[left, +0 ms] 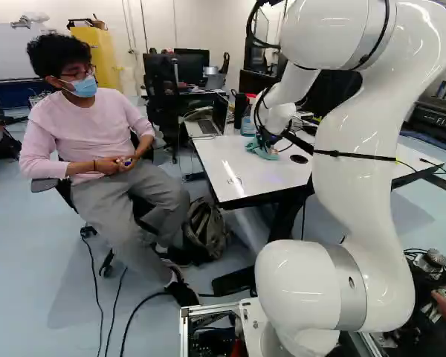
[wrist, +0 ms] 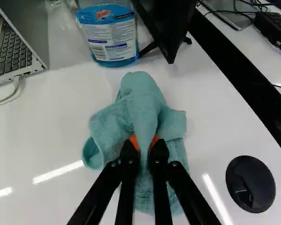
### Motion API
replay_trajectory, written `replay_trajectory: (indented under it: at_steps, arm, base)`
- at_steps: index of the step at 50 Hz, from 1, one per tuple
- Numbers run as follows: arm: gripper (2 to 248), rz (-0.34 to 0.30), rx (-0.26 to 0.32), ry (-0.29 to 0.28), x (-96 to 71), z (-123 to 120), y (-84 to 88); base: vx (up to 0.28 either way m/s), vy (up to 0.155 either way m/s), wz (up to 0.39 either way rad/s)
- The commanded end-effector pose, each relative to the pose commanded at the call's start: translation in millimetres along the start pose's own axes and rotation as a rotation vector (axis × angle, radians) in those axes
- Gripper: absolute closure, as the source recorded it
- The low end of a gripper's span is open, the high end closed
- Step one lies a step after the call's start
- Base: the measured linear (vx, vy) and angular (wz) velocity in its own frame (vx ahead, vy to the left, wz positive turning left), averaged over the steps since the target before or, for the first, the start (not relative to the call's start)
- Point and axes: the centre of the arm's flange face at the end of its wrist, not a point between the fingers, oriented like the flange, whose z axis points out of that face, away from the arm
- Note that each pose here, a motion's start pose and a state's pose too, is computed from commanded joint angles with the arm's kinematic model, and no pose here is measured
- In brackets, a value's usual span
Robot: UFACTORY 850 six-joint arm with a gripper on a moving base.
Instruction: Clean the table with the green towel
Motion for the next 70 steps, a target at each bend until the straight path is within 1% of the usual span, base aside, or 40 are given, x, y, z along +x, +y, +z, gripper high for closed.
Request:
replay_trajectory:
  at_steps: [8, 21, 27, 33, 40, 59, 70]
  arm:
    - [211, 0.013, -0.012, 0.003, 3.6, 3.8, 11.0]
    - [211, 0.013, -0.012, 0.011, 6.0, -0.6, 11.0]
    - [211, 0.012, -0.011, 0.020, 8.3, -7.8, 10.1]
    - [211, 0.008, -0.007, 0.024, 6.3, -19.9, 6.5]
    - [211, 0.001, -0.001, 0.004, -0.6, -36.8, 0.8]
    - [211, -0.023, 0.018, -0.095, -28.0, -85.7, -15.2]
    - [211, -0.039, 0.030, -0.141, -45.0, -115.2, -24.1]
  base:
    - [0.000, 0.000, 0.000]
    - [0.000, 0.000, 0.000]
    - [0.000, 0.000, 0.000]
    - [0.000, 0.000, 0.000]
    - [0.000, 0.000, 0.000]
    - [0.000, 0.000, 0.000]
    - [0.000, 0.000, 0.000]
